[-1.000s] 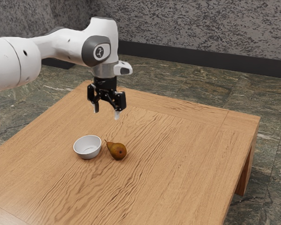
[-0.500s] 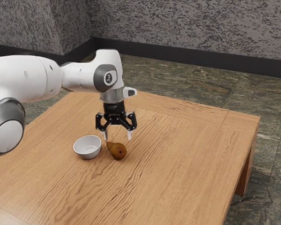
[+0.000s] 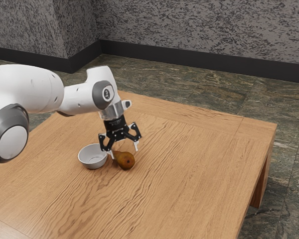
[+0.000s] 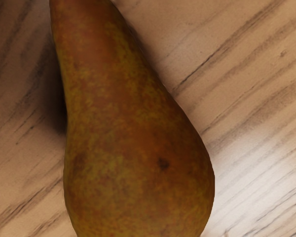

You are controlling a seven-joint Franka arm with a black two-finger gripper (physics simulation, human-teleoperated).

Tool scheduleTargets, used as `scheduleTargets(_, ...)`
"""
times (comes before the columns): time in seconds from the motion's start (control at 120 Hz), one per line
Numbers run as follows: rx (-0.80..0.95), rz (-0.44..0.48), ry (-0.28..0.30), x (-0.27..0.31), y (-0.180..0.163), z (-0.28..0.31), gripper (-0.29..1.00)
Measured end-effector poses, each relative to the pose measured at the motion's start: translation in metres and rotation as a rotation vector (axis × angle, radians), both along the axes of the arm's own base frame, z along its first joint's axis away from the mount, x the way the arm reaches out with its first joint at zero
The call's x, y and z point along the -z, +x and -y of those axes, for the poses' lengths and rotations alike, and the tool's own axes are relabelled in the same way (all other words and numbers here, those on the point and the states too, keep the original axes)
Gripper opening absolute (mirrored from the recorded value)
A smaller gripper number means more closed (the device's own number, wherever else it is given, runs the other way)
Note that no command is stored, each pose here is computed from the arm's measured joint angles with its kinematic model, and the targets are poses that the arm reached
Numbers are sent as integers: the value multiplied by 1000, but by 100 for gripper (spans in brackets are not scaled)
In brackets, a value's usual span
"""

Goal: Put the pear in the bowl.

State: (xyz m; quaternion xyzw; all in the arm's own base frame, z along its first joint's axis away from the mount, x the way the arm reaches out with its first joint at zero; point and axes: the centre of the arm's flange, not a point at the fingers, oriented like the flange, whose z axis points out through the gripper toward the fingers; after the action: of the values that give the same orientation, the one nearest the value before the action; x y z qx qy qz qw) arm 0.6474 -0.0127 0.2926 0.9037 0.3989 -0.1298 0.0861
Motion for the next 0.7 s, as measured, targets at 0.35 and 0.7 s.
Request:
scheduleTargets(0.35, -127, -3, 110, 8, 12, -1, 70)
scheduleTargets(0.7, -267, -42, 111, 18, 7, -1, 70)
